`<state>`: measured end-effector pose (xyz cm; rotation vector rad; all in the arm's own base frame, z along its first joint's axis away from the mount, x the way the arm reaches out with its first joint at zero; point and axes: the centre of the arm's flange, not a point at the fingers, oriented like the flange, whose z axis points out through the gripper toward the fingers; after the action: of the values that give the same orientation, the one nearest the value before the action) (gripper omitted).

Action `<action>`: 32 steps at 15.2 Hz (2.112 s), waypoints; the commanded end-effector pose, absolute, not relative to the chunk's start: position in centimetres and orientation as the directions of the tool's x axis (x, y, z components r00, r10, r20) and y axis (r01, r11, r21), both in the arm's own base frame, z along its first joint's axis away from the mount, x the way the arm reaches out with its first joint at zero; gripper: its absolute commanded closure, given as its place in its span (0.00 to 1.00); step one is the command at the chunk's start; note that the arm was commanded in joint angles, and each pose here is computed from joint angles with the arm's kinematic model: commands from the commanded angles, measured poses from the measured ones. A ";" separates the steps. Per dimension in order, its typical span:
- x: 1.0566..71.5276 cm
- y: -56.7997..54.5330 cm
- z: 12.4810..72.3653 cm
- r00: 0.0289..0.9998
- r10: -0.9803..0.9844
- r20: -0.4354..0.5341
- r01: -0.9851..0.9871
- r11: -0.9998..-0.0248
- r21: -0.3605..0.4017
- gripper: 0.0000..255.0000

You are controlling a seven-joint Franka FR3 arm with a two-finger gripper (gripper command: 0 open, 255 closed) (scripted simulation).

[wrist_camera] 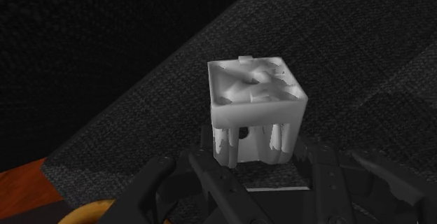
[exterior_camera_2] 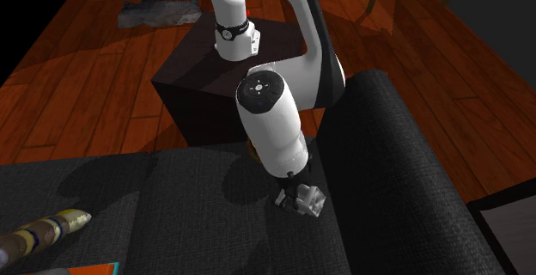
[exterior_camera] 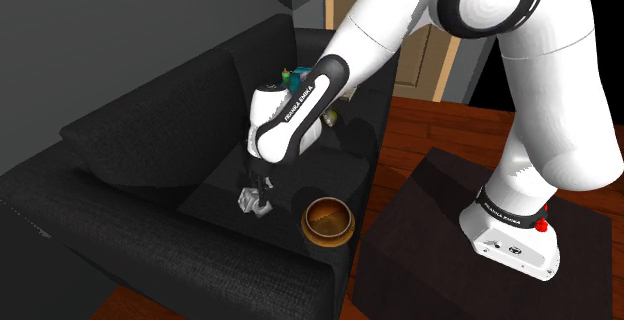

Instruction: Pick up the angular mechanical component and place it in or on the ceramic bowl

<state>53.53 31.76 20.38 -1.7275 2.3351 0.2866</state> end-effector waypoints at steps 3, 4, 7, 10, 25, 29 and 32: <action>53.7 31.8 22.5 -0.283 -0.914 -0.292 -0.957 0.289 0.024 1.00; 53.7 31.8 23.1 -0.283 -0.914 -0.292 -0.957 0.289 0.024 1.00; 53.7 31.8 24.6 -0.283 -0.914 -0.292 -0.957 0.289 0.024 1.00; 53.7 31.8 26.2 -0.283 -0.914 -0.292 -0.957 0.289 0.024 1.00; 41.7 23.5 28.7 -0.283 -0.914 -0.292 -0.957 0.289 0.024 1.00; 37.4 20.5 29.0 -0.283 -0.914 -0.292 -0.957 0.289 0.024 1.00; 35.1 18.9 28.7 -0.283 -0.914 -0.292 -0.957 0.289 0.024 1.00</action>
<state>35.82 19.32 28.76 -1.7279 2.3358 0.2867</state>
